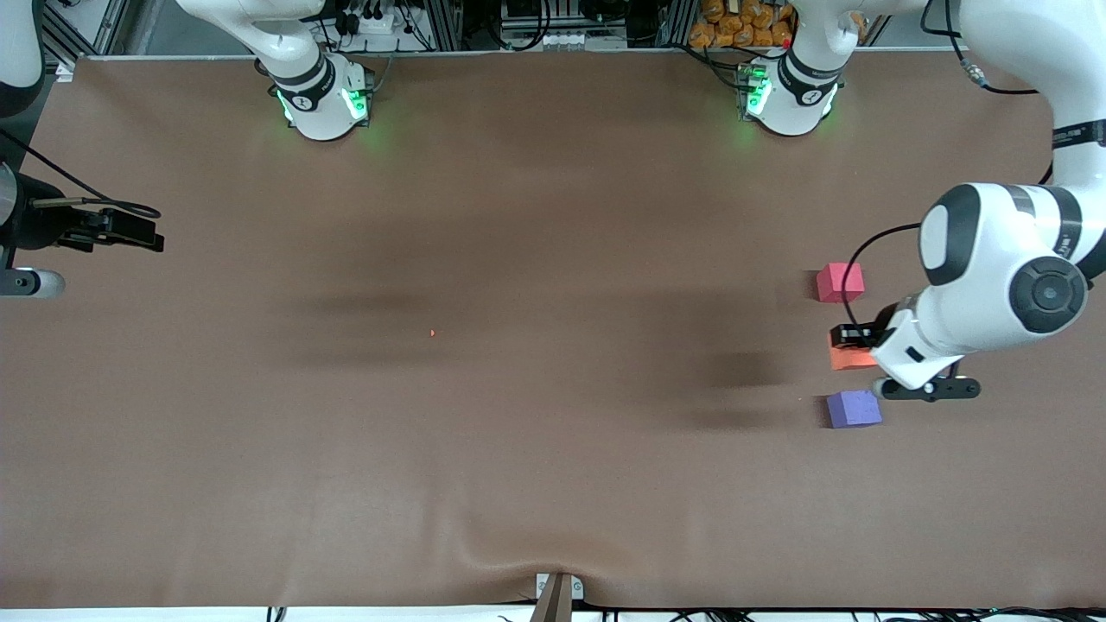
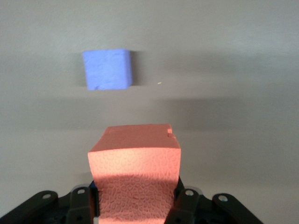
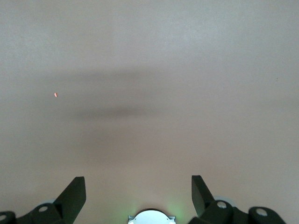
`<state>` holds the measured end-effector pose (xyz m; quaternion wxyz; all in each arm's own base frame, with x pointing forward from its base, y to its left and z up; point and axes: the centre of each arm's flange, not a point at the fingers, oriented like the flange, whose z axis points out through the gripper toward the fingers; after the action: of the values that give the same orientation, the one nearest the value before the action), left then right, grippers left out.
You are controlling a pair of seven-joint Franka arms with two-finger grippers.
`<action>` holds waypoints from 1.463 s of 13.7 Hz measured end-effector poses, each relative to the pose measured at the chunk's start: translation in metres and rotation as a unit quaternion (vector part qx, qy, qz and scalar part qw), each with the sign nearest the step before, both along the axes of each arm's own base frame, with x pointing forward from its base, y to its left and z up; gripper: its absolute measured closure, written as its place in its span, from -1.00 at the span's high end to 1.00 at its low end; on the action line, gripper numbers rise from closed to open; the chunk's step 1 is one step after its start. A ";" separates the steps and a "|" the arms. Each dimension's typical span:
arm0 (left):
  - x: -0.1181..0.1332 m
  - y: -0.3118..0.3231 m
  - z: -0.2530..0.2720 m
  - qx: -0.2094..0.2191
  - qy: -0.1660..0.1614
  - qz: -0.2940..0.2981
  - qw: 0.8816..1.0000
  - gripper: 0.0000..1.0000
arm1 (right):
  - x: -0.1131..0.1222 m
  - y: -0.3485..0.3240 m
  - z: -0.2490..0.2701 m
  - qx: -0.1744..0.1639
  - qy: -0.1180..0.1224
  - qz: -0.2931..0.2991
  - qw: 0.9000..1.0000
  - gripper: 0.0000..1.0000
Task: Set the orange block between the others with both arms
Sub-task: 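Carry the orange cube with the left gripper toward the pink and purple cubes, then lower the orange cube between the pink and purple cubes, open the left gripper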
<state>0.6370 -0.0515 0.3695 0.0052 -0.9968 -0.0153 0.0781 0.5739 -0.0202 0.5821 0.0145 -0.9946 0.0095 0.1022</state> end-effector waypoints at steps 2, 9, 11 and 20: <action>-0.006 0.016 -0.022 -0.001 -0.007 0.009 1.000 0.07 | 0.000 0.000 0.000 0.000 0.000 0.000 1.000 1.00; -0.039 0.061 -0.106 0.011 -0.056 0.004 0.998 0.07 | 0.000 0.001 0.000 0.000 -0.001 0.001 1.000 1.00; -0.048 0.072 -0.120 0.009 -0.062 0.005 0.998 0.07 | 0.000 0.001 0.000 0.000 -0.001 0.001 1.000 1.00; -0.061 0.058 -0.152 0.001 -0.058 -0.029 0.998 0.07 | 0.000 0.002 0.000 0.000 -0.001 0.002 1.000 1.00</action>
<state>0.5761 0.0068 0.2173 0.0074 -0.9997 0.0131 0.0201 0.5742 -0.0186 0.5821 0.0146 -0.9947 0.0080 0.1016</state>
